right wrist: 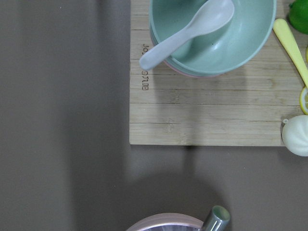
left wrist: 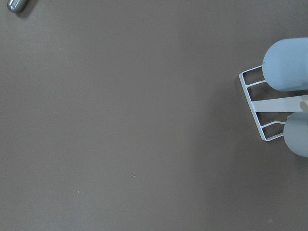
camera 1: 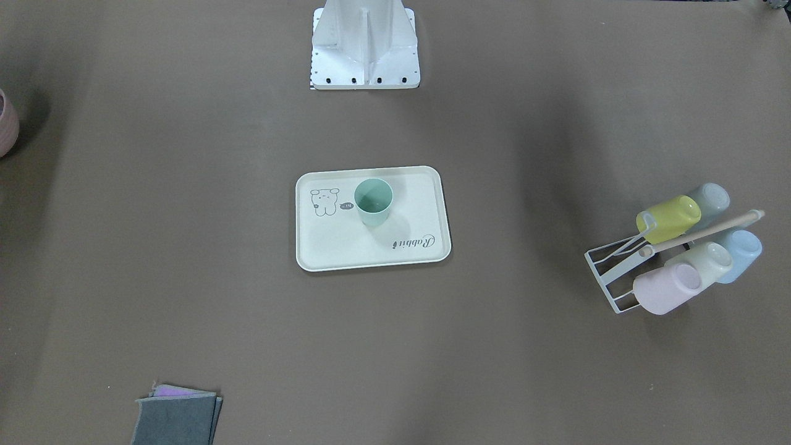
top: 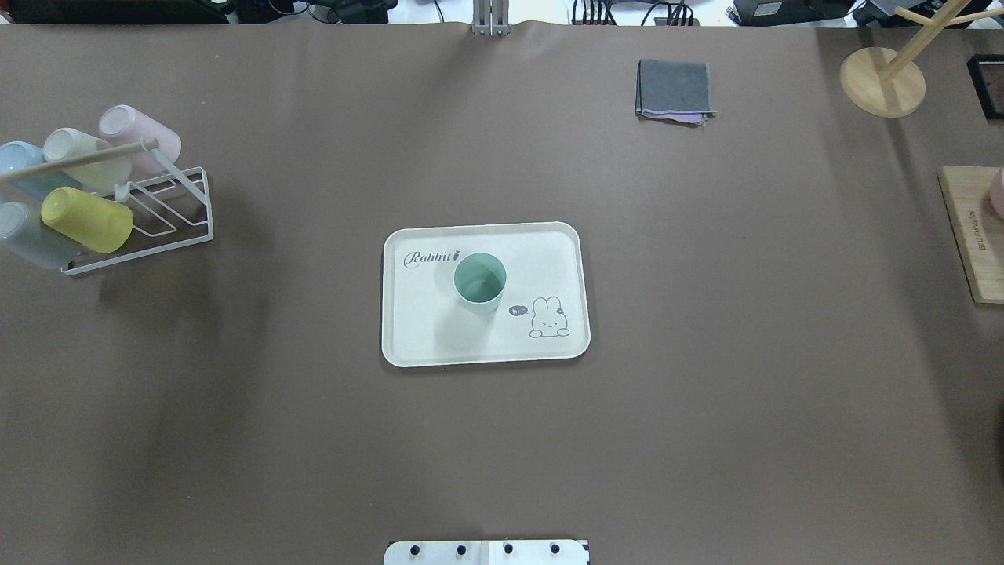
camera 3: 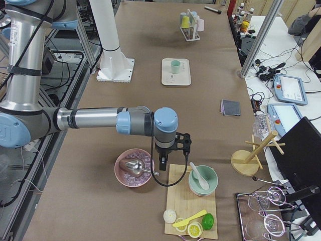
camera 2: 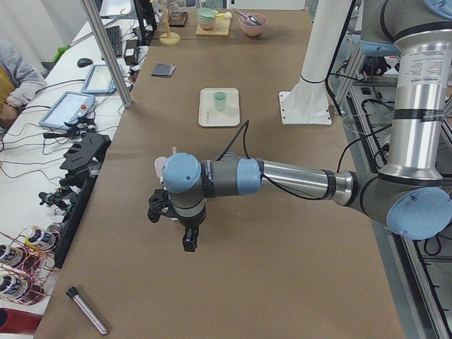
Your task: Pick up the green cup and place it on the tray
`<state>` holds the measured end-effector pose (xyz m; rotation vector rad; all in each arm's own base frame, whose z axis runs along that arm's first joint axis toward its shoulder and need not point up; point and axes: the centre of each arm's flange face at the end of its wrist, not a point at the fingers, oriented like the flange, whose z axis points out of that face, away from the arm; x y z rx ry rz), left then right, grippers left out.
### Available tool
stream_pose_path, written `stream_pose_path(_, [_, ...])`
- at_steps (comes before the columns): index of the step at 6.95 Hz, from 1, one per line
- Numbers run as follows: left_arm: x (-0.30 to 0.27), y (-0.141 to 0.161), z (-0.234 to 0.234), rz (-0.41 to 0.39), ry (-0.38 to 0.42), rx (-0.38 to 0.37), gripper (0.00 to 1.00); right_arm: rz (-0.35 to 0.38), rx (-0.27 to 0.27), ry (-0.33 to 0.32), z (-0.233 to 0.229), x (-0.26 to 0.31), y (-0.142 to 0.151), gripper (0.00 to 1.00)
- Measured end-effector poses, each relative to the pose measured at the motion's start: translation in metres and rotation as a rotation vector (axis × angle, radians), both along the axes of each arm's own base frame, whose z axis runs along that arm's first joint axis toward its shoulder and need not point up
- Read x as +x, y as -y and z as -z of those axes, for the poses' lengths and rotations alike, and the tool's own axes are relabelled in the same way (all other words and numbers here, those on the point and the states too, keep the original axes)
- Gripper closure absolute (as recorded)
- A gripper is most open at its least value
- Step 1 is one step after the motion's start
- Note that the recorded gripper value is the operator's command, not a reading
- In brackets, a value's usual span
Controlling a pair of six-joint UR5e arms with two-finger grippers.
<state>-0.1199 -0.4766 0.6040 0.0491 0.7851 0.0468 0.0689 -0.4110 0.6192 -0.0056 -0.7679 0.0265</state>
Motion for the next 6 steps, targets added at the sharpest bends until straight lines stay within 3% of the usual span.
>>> stream_pose_path(6, [-0.014,-0.015,-0.004,0.034,0.002,0.014,0.02,0.0,-0.001,0.0,-0.001,0.0,-0.001,0.0])
